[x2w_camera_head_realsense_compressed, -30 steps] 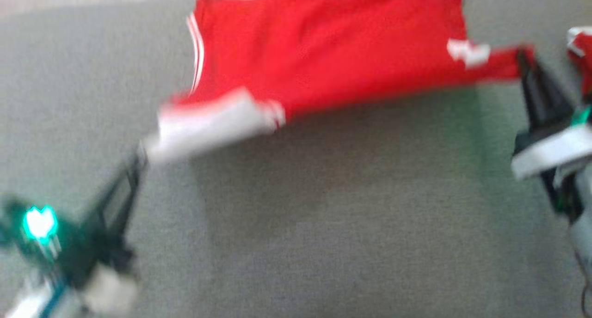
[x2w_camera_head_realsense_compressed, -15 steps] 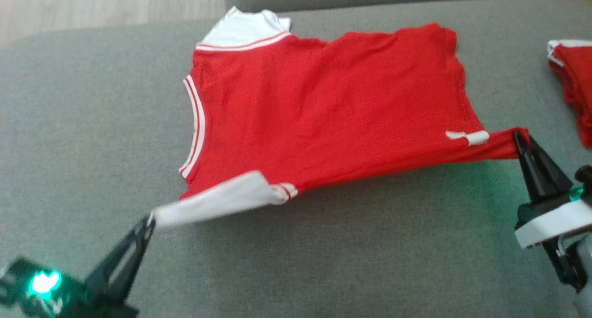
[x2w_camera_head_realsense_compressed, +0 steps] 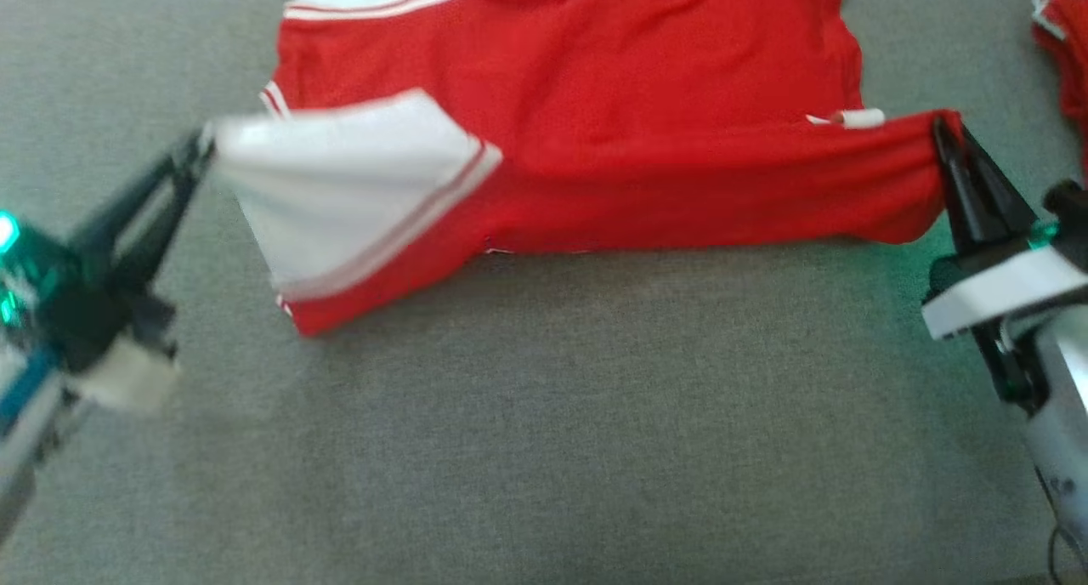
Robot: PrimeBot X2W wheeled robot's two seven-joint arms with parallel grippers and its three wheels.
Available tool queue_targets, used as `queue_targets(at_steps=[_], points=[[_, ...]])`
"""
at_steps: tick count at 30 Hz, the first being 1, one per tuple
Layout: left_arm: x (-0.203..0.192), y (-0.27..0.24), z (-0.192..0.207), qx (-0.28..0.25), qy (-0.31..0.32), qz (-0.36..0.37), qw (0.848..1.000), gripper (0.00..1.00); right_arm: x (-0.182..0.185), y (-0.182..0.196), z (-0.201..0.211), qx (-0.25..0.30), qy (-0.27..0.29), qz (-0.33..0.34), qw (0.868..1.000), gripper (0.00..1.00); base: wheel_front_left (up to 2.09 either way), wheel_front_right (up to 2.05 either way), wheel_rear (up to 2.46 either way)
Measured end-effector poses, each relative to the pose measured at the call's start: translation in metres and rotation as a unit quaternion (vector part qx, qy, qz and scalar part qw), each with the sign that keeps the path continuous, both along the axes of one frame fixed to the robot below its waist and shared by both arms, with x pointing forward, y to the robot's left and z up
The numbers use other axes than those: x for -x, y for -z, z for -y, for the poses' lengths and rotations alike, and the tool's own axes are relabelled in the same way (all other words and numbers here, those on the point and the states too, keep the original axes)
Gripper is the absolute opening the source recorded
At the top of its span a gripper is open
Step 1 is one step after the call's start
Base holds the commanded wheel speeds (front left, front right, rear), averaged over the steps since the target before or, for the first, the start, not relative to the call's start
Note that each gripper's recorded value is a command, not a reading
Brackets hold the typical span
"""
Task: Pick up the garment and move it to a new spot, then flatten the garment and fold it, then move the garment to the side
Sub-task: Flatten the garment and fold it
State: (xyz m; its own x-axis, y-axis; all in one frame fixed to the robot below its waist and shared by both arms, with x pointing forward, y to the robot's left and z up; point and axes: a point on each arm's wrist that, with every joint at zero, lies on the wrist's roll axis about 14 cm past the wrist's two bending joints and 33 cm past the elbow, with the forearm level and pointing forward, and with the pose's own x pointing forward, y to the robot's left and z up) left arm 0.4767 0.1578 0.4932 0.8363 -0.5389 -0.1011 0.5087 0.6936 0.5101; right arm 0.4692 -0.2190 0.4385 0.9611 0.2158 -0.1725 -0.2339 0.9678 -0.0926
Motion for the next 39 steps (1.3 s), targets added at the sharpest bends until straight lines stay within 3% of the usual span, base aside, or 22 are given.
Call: queue_targets(at_steps=[6, 10, 11, 12, 13, 14, 15, 16, 19, 22, 26, 29, 33, 39], points=[[-0.044, 0.011, 0.014, -0.026, 0.024, -0.002, 0.999, 0.0, -0.017, 0.018, -0.003, 0.014, -0.008, -0.022, 1.0, 0.0, 0.0, 0.0, 0.0], [-0.055, 0.039, 0.016, -0.044, 0.029, -0.043, 0.998, 0.0, -0.027, 0.025, -0.006, 0.02, -0.013, -0.028, 0.999, 0.0, 0.0, 0.0, 0.0], [-0.056, 0.049, 0.014, -0.052, 0.026, -0.058, 0.997, 0.0, -0.029, 0.027, -0.008, 0.023, -0.017, -0.031, 0.999, 0.04, 0.0, 0.0, 0.0], [-0.057, 0.057, 0.01, -0.056, 0.021, -0.071, 0.996, 0.0, -0.029, 0.031, -0.01, 0.026, -0.023, -0.035, 0.999, 0.16, 0.0, 0.0, 0.0], [-0.058, 0.064, 0.007, -0.06, 0.015, -0.08, 0.995, 0.13, -0.03, 0.034, -0.013, 0.027, -0.027, -0.039, 0.998, 0.42, 0.0, 0.0, 0.0], [-0.059, 0.069, 0.005, -0.062, 0.009, -0.087, 0.994, 0.4, -0.03, 0.036, -0.014, 0.027, -0.029, -0.042, 0.998, 0.94, 0.0, 0.0, 0.0], [-0.061, 0.072, 0.002, -0.062, 0.002, -0.092, 0.994, 1.0, -0.031, 0.037, -0.015, 0.026, -0.029, -0.043, 0.998, 1.0, 0.0, 0.0, 0.0], [-0.063, 0.073, 0.001, -0.06, -0.005, -0.092, 0.994, 1.0, -0.032, 0.036, -0.015, 0.024, -0.027, -0.041, 0.998, 1.0, 0.0, 0.0, 0.0], [-0.078, 0.053, -0.007, 0.023, -0.09, -0.066, 0.993, 1.0, -0.036, 0.024, -0.012, 0.027, -0.019, -0.023, 0.999, 1.0, 0.0, 0.0, 0.0], [-0.07, 0.052, -0.013, 0.155, -0.174, -0.092, 0.968, 1.0, -0.038, 0.011, -0.005, 0.011, 0.006, -0.005, 1.0, 1.0, 0.0, 0.0, 0.0], [-0.023, 0.081, -0.001, 0.229, -0.217, -0.157, 0.936, 1.0, -0.023, 0.015, -0.001, -0.007, 0.027, -0.012, 1.0, 1.0, 0.0, 0.0, 0.0], [0.007, 0.091, 0.008, 0.253, -0.234, -0.19, 0.919, 1.0, -0.009, 0.021, 0.0, -0.009, 0.032, -0.023, 0.999, 1.0, 0.0, 0.0, 0.0], [0.027, 0.095, 0.017, 0.262, -0.244, -0.216, 0.909, 1.0, -0.007, 0.016, -0.001, -0.009, 0.033, -0.018, 0.999, 1.0, 0.0, 0.0, 0.0], [0.07, 0.119, 0.033, 0.227, -0.253, -0.294, 0.893, 1.0, -0.005, 0.008, -0.001, -0.01, 0.034, -0.009, 0.999, 1.0, 0.0, 0.0, 0.0]])
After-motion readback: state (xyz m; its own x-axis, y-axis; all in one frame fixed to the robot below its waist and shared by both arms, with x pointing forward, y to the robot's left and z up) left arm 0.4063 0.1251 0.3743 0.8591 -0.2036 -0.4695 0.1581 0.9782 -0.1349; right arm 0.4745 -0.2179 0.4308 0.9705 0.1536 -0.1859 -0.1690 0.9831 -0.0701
